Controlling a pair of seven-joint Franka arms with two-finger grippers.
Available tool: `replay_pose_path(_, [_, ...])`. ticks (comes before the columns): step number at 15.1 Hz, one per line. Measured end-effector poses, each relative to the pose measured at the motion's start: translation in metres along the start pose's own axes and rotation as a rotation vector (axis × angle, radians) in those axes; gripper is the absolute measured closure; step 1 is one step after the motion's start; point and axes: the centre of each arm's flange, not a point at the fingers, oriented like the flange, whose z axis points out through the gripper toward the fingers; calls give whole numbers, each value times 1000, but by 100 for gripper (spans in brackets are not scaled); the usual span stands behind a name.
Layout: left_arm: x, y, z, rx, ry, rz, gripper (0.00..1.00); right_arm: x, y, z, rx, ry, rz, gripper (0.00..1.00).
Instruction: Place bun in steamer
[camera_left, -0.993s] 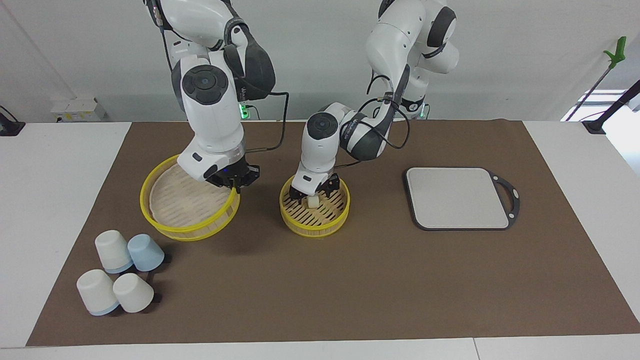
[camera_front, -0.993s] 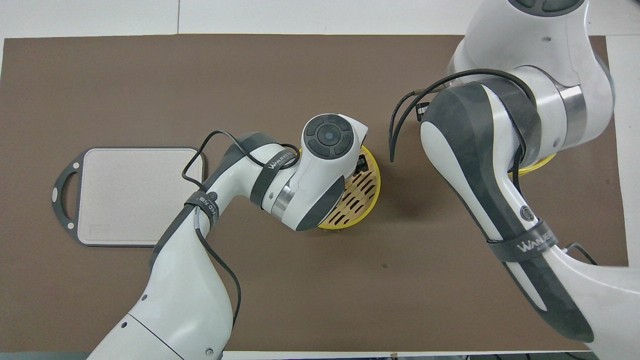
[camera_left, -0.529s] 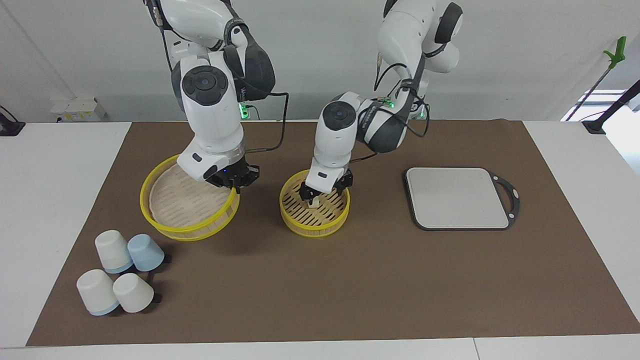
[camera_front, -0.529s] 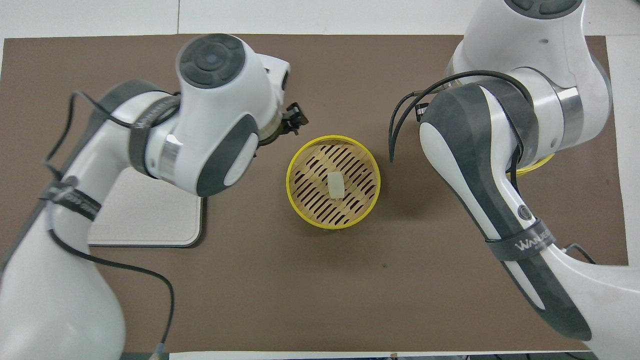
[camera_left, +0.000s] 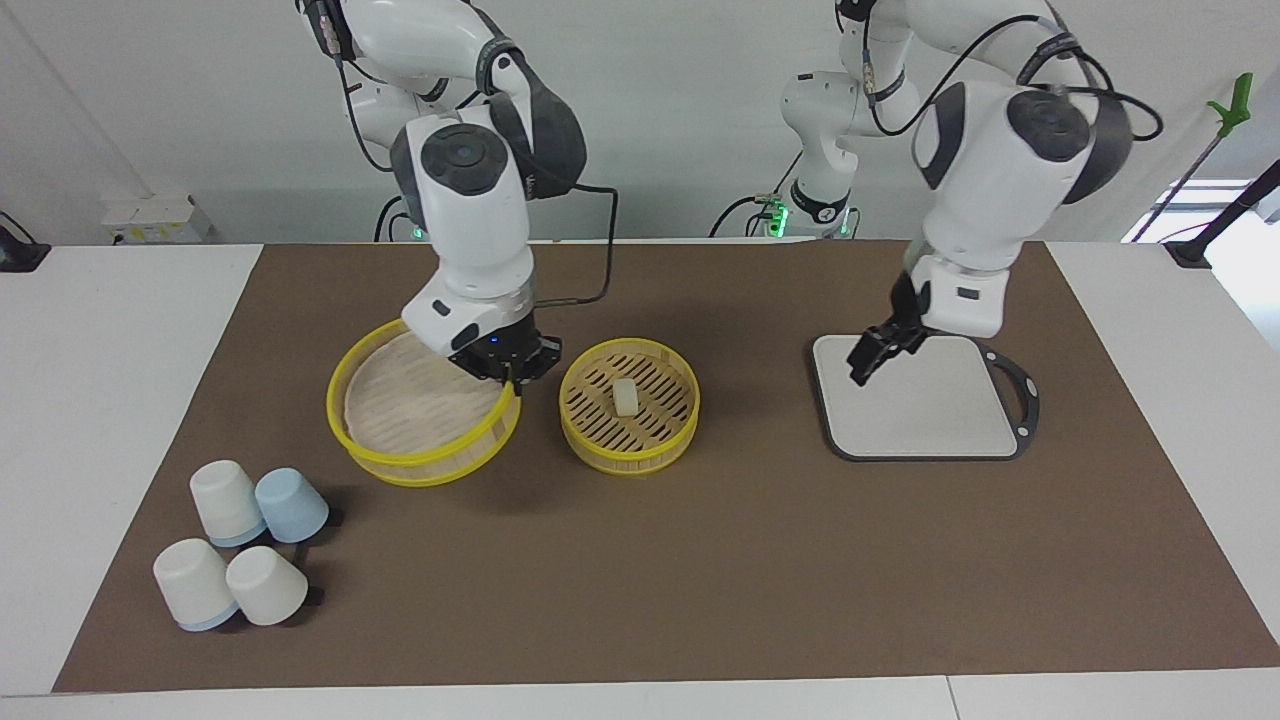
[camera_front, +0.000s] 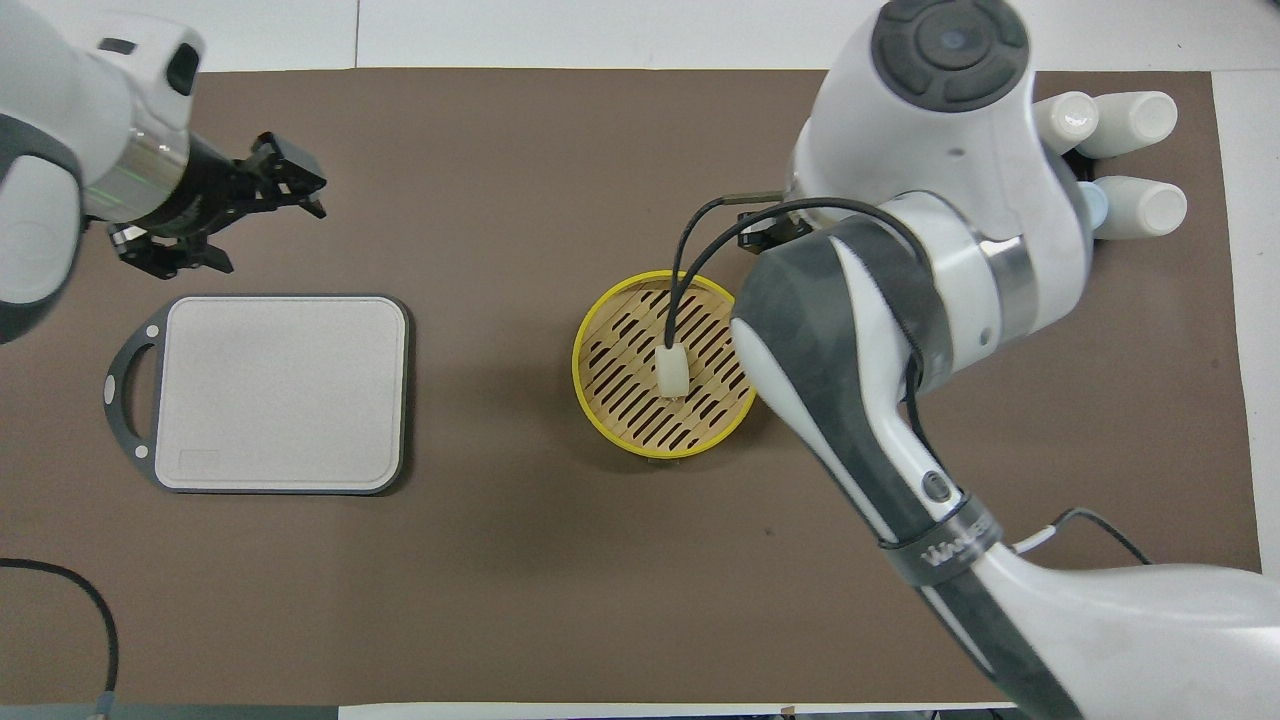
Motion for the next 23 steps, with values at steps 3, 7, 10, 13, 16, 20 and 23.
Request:
replay_pose_path(3, [11, -55, -11, 17, -36, 78, 0, -28, -62, 23, -13, -19, 23, 91])
replay_pose_path(7, [-11, -66, 7, 40, -96, 135, 0, -43, -114, 62, -32, -42, 35, 91])
replay_pose_path(10, [-17, -75, 6, 36, -86, 163, 0, -46, -133, 80, -39, -50, 32, 91])
replay_pose_path(13, [-13, -87, 3, 33, -82, 170, 0, -48, -144, 86, -36, -47, 39, 91])
replay_pose_path(16, [-16, -91, -2, 34, -90, 190, 0, -45, -153, 92, -27, -40, 37, 91])
replay_pose_path(20, [-28, -96, -11, 37, -98, 226, 0, -45, -162, 103, -19, -35, 30, 91])
replay_pose_path(23, [-31, -98, -13, 35, -91, 231, 0, -52, -173, 108, -13, -29, 13, 91])
